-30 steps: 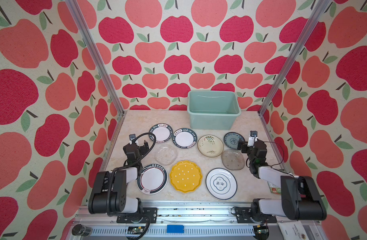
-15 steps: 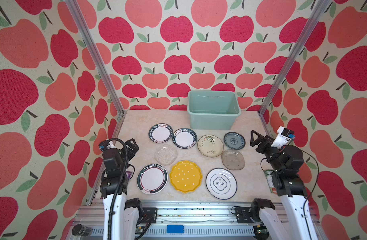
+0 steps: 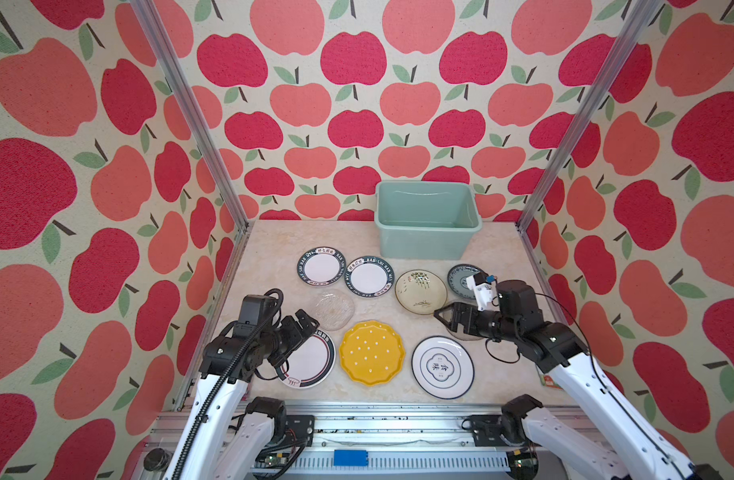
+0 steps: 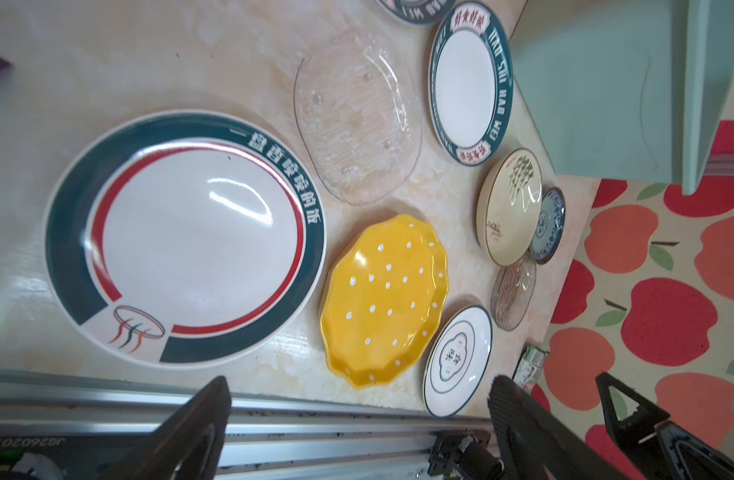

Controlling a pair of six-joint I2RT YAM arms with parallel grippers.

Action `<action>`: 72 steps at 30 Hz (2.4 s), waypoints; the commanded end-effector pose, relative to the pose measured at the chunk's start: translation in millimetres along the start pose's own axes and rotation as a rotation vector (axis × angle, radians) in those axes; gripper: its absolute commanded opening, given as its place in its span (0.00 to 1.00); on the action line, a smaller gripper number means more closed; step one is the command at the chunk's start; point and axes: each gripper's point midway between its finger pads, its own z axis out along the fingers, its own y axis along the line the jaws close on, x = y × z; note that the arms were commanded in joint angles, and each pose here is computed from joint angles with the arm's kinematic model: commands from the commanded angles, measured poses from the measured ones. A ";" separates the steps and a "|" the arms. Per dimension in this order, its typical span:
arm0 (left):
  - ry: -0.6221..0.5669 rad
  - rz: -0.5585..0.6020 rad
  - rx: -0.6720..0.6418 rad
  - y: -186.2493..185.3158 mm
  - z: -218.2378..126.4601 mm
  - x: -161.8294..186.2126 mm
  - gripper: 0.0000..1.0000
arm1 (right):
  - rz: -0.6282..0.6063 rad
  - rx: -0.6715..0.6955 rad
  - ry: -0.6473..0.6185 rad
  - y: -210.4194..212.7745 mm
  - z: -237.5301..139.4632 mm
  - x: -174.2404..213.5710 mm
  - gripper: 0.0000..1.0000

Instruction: Place the plates into the plastic bin on the countertop

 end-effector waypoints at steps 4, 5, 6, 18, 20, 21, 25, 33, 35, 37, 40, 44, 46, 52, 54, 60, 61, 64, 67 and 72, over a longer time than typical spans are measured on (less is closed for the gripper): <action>0.129 -0.027 -0.074 -1.8 0.6 40.5 0.99 | -0.095 0.113 0.229 6.0 51.3 30.3 0.93; 0.135 -0.037 -0.063 -4.6 3.3 44.0 0.99 | -0.121 0.128 0.245 7.6 59.4 32.1 0.93; 0.144 -0.047 -0.054 -6.5 7.1 47.8 0.99 | -0.136 0.138 0.256 8.8 67.8 33.3 0.93; 0.150 -0.277 -0.021 -1.0 49.3 63.1 0.99 | -0.093 0.193 0.454 -1.4 151.4 54.2 0.79; 0.157 -0.288 -0.025 -1.2 53.6 64.7 0.99 | -0.087 0.213 0.471 -5.0 159.1 55.0 0.76; 0.158 -0.291 -0.029 -1.0 55.2 64.6 0.99 | -0.082 0.226 0.480 -7.5 162.0 55.7 0.75; 0.159 -0.309 -0.060 2.1 59.2 65.3 0.99 | -0.060 0.264 0.498 -16.3 171.3 59.0 0.71; 0.161 -0.318 -0.103 4.5 69.3 64.4 0.99 | -0.008 0.336 0.608 -35.1 187.8 76.0 0.56; 0.164 -0.319 -0.112 4.9 71.8 64.6 0.99 | -0.005 0.342 0.614 -37.5 189.0 78.1 0.54; 0.167 -0.319 -0.117 5.3 74.1 65.2 1.00 | 0.000 0.342 0.618 -38.7 189.1 79.0 0.50; 0.164 -0.324 -0.120 5.4 76.9 64.4 1.00 | 0.009 0.342 0.623 -40.5 189.1 80.5 0.40; 0.166 -0.325 -0.121 4.5 80.7 64.0 1.00 | 0.011 0.341 0.625 -41.5 188.0 81.2 0.31; 0.172 -0.321 -0.119 3.7 83.0 64.7 1.00 | 0.009 0.338 0.618 -40.9 186.4 79.5 0.25; 0.192 -0.311 -0.118 2.8 88.3 67.2 1.00 | 0.004 0.357 0.609 -42.1 179.9 76.1 0.16; 0.193 -0.307 -0.116 1.9 88.7 67.3 1.00 | 0.007 0.362 0.609 -42.5 178.1 76.3 0.13; 0.206 -0.289 -0.119 -0.2 91.2 68.0 1.00 | -0.003 0.364 0.600 -39.5 170.3 73.1 0.04; 0.207 -0.286 -0.120 -0.2 91.7 68.2 1.00 | -0.005 0.359 0.598 -37.6 168.9 72.0 0.02; 0.215 -0.280 -0.126 0.1 93.2 69.5 1.00 | -0.017 0.350 0.586 -33.7 161.8 69.2 0.00; 0.225 -0.259 -0.126 -2.9 95.4 69.5 1.00 | -0.029 0.333 0.569 -27.7 152.9 65.2 0.00; 0.235 -0.210 -0.134 -12.1 97.7 67.5 1.00 | 0.020 0.252 0.535 -14.3 141.0 58.3 0.00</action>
